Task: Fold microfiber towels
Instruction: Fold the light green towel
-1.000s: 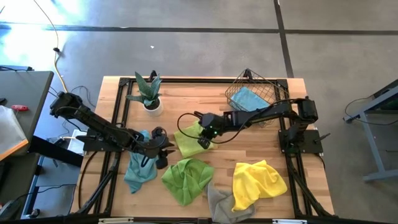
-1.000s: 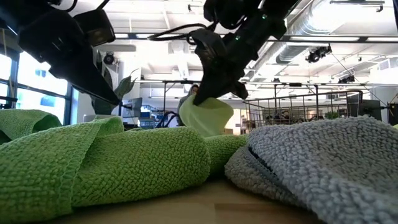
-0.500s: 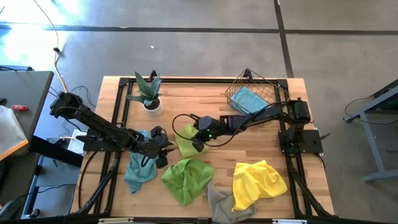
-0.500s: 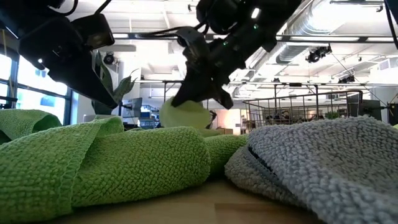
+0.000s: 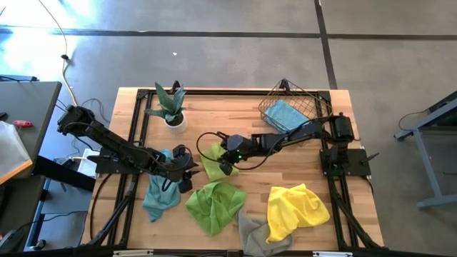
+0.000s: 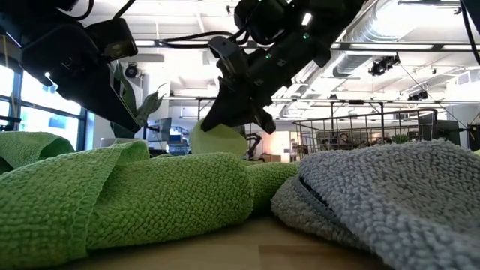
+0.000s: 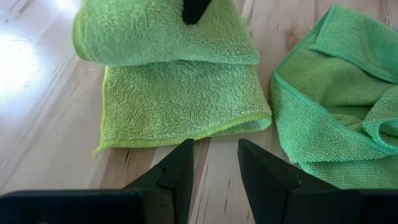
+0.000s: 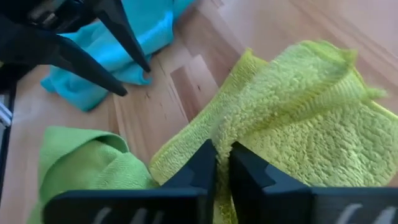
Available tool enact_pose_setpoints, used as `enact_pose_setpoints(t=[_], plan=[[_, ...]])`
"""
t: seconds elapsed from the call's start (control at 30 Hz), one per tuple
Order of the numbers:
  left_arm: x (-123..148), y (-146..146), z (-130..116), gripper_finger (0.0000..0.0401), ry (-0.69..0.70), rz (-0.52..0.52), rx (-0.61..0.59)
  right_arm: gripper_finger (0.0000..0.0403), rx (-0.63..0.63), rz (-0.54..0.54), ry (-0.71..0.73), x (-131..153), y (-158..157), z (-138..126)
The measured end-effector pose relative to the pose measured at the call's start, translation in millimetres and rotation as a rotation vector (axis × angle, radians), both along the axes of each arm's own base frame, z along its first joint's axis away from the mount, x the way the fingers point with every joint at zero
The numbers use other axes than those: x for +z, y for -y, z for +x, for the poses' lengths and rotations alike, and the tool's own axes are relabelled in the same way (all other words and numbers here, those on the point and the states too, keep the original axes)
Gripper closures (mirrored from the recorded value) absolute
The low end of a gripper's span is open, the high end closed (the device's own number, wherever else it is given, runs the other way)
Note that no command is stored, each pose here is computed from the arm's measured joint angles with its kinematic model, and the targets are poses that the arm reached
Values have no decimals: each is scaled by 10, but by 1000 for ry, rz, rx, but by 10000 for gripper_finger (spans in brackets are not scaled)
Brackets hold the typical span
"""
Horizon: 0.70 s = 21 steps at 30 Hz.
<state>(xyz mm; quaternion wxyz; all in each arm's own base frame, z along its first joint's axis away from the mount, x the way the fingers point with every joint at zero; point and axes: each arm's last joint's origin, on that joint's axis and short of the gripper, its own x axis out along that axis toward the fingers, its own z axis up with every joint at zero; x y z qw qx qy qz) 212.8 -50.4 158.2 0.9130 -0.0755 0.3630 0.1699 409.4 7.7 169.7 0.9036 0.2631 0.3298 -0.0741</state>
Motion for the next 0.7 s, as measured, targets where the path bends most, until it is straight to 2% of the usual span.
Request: enact_pose_setpoints(t=[0.23, 0.37, 0.5, 0.7], plan=[[0, 0, 0, 286, 0, -1, 1, 281, 39, -30, 10, -5, -2, 11], [0, 0, 0, 286, 0, -1, 1, 243, 80, 10, 48, 82, 21, 9], [0, 0, 0, 286, 4, -12, 12, 234, 103, 31, 15, 163, 62, -60], [5, 2, 6, 286, 14, -16, 14, 240, 7, -101, -151, 33, 92, -159]])
